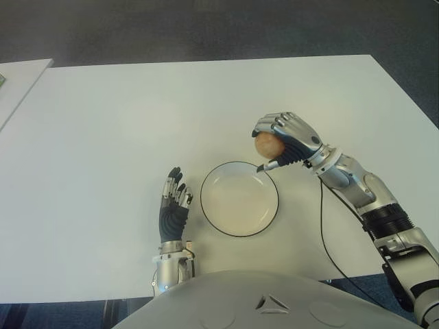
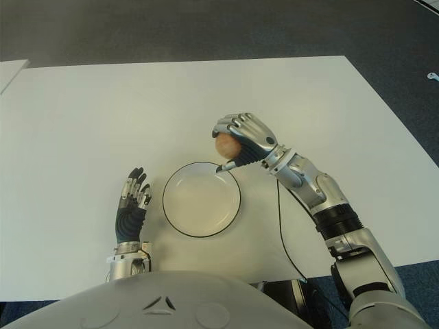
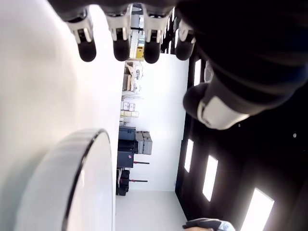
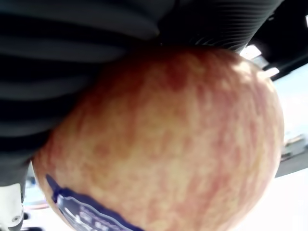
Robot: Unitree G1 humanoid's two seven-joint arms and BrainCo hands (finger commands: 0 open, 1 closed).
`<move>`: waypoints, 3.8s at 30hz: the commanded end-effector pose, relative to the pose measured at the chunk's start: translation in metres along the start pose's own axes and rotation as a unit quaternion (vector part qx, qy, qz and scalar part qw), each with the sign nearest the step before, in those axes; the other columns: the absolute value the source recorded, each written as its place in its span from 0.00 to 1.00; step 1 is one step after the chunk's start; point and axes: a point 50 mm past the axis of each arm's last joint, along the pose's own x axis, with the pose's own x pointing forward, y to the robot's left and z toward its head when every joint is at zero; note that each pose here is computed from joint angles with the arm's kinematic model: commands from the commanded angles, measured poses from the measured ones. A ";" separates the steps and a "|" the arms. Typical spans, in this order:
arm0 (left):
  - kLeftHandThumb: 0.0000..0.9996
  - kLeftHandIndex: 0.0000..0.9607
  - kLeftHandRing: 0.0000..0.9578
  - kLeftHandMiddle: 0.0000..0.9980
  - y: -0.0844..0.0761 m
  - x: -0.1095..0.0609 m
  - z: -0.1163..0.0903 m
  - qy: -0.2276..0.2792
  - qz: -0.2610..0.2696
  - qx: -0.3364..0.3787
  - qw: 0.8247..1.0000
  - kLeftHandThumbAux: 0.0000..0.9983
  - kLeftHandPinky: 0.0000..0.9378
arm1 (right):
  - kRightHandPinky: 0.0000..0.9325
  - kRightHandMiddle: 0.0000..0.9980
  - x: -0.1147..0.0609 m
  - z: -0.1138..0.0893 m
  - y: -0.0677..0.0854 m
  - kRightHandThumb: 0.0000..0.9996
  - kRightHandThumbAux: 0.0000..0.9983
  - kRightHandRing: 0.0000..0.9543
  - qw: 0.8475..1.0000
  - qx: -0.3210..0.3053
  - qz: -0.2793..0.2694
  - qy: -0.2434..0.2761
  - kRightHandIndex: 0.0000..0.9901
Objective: Put the apples into the plate.
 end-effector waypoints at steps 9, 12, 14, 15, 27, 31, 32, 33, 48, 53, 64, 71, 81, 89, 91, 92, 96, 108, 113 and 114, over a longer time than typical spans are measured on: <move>0.21 0.06 0.06 0.07 -0.003 -0.002 -0.002 0.019 0.012 -0.013 1.000 0.61 0.07 | 0.93 0.87 0.008 0.041 0.008 0.73 0.71 0.91 0.995 0.001 0.026 -0.097 0.44; 0.21 0.06 0.06 0.07 -0.002 -0.002 -0.002 0.014 0.009 -0.009 1.000 0.62 0.08 | 0.93 0.87 0.008 0.047 0.010 0.73 0.71 0.91 0.993 0.005 0.031 -0.111 0.44; 0.21 0.06 0.06 0.06 -0.002 -0.002 -0.002 0.012 0.006 -0.005 1.000 0.62 0.07 | 0.93 0.87 0.008 0.051 0.010 0.73 0.71 0.91 0.992 0.008 0.037 -0.120 0.44; 0.21 0.05 0.06 0.06 -0.002 -0.002 -0.003 0.012 0.005 -0.004 1.000 0.62 0.07 | 0.93 0.87 0.007 0.052 0.011 0.73 0.71 0.91 0.991 0.008 0.040 -0.125 0.44; 0.20 0.04 0.05 0.05 -0.002 0.001 -0.004 0.010 0.002 0.020 1.000 0.60 0.07 | 0.91 0.85 0.005 0.068 0.024 0.73 0.71 0.89 0.977 -0.027 0.095 -0.190 0.45; 0.20 0.04 0.05 0.05 -0.004 0.001 -0.003 0.013 0.004 0.020 1.000 0.60 0.07 | 0.91 0.84 0.002 0.071 0.029 0.72 0.71 0.88 0.974 -0.034 0.107 -0.197 0.45; 0.20 0.04 0.05 0.05 -0.004 0.002 -0.003 0.014 0.004 0.020 1.000 0.59 0.07 | 0.91 0.84 0.001 0.071 0.030 0.72 0.71 0.88 0.973 -0.035 0.112 -0.197 0.45; 0.20 0.04 0.05 0.05 -0.004 0.002 -0.003 0.014 0.004 0.019 1.000 0.60 0.07 | 0.91 0.83 0.000 0.072 0.030 0.72 0.71 0.88 0.973 -0.036 0.114 -0.197 0.45; 0.20 0.04 0.05 0.05 -0.003 0.003 -0.004 0.006 -0.003 0.022 1.000 0.60 0.06 | 0.93 0.83 -0.013 0.069 0.046 0.71 0.71 0.90 0.968 -0.015 0.174 -0.181 0.45; 0.21 0.04 0.05 0.05 -0.003 0.002 -0.004 0.018 -0.005 0.016 1.000 0.62 0.05 | 0.94 0.86 -0.014 0.067 0.049 0.71 0.71 0.91 0.967 -0.014 0.187 -0.174 0.45; 0.21 0.03 0.05 0.05 -0.005 0.003 -0.003 0.017 -0.001 0.014 1.000 0.63 0.06 | 0.90 0.81 -0.012 0.060 0.057 0.71 0.71 0.88 0.959 -0.017 0.223 -0.172 0.44; 0.21 0.04 0.05 0.06 -0.005 0.004 -0.003 0.014 0.000 0.017 1.000 0.62 0.06 | 0.90 0.80 -0.012 0.056 0.060 0.71 0.71 0.88 0.956 -0.008 0.242 -0.166 0.44; 0.22 0.04 0.06 0.06 -0.006 0.003 -0.003 0.021 0.002 0.015 1.000 0.62 0.06 | 0.92 0.84 -0.010 0.051 0.063 0.71 0.71 0.89 0.956 -0.011 0.234 -0.176 0.45; 0.21 0.04 0.06 0.06 -0.006 0.003 -0.002 0.024 0.002 0.014 1.000 0.63 0.08 | 0.37 0.42 -0.007 0.052 0.063 0.37 0.56 0.39 0.962 -0.006 0.211 -0.173 0.37; 0.21 0.04 0.06 0.06 -0.006 0.003 -0.001 0.023 0.000 0.015 1.000 0.64 0.08 | 0.27 0.33 -0.007 0.051 0.063 0.30 0.51 0.30 0.962 -0.006 0.212 -0.173 0.32; 0.20 0.04 0.06 0.06 -0.007 0.003 -0.001 0.021 -0.001 0.015 1.000 0.64 0.08 | 0.22 0.29 -0.007 0.051 0.063 0.27 0.49 0.26 0.961 -0.007 0.213 -0.174 0.29; 0.20 0.04 0.06 0.06 -0.009 0.003 0.001 0.011 -0.004 0.016 1.000 0.64 0.08 | 0.13 0.21 -0.008 0.050 0.062 0.20 0.46 0.16 0.961 -0.011 0.214 -0.176 0.20; 0.18 0.04 0.07 0.07 -0.010 0.003 0.003 0.011 -0.004 0.013 1.000 0.63 0.07 | 0.00 0.10 -0.008 0.049 0.062 0.10 0.52 0.05 0.960 -0.020 0.216 -0.176 0.04; 0.19 0.04 0.07 0.07 -0.010 0.003 0.003 0.011 -0.005 0.010 1.000 0.63 0.07 | 0.00 0.08 -0.009 0.048 0.062 0.06 0.51 0.03 0.960 -0.021 0.219 -0.171 0.03; 0.19 0.04 0.07 0.07 -0.010 0.002 0.003 0.011 -0.005 0.009 1.000 0.63 0.07 | 0.00 0.07 -0.009 0.048 0.062 0.05 0.51 0.02 0.960 -0.021 0.219 -0.170 0.03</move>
